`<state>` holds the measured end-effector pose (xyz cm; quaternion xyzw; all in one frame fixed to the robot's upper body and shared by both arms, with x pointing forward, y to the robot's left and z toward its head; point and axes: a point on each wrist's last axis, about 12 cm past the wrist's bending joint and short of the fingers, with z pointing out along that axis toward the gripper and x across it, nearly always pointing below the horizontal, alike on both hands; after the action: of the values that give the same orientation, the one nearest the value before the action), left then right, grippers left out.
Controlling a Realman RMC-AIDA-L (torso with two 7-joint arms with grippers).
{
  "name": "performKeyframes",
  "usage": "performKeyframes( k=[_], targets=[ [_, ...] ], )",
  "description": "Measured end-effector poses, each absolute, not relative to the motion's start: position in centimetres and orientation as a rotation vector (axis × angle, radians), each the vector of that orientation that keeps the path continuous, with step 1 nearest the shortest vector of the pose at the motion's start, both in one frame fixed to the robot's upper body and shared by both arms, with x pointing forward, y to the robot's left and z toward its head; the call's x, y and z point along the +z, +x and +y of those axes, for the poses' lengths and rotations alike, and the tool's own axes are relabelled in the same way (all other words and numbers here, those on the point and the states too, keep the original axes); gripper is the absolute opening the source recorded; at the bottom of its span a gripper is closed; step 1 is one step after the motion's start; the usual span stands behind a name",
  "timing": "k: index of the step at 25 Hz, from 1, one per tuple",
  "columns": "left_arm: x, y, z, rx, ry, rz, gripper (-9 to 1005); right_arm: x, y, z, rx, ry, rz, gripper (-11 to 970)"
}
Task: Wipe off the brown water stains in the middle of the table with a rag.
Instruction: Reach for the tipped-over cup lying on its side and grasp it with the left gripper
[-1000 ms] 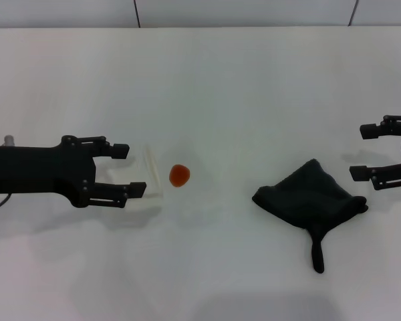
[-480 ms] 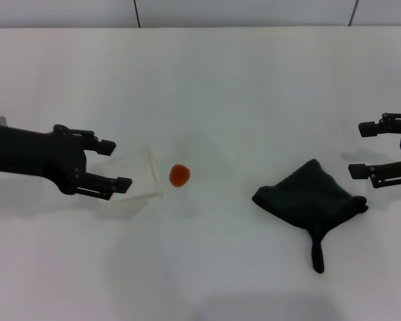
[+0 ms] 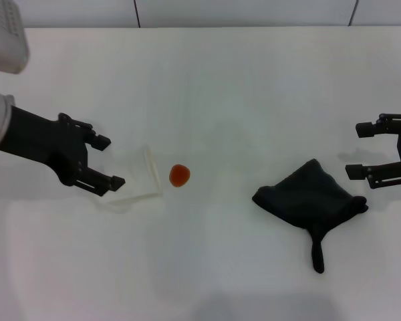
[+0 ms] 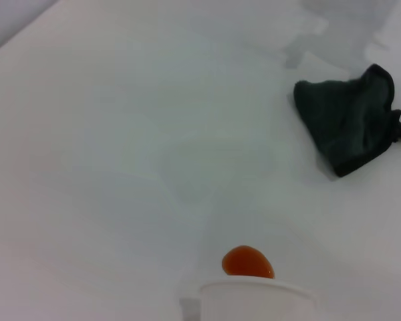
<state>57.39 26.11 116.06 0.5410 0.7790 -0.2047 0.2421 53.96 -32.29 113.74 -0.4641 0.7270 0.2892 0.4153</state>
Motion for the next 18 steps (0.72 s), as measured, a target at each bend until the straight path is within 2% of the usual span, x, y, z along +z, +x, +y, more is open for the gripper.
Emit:
performKeyframes(
  k=[6, 18],
  targets=[
    [115.1, 57.3, 25.0, -0.527, 1.541, 2.134, 838, 113.9, 54.0, -32.1, 0.724, -1.163, 1.819, 857],
    [115.0, 57.4, 25.2, -0.475, 1.53, 2.151, 831, 113.9, 54.1, -32.0, 0.723, -1.163, 1.818, 857]
  ],
)
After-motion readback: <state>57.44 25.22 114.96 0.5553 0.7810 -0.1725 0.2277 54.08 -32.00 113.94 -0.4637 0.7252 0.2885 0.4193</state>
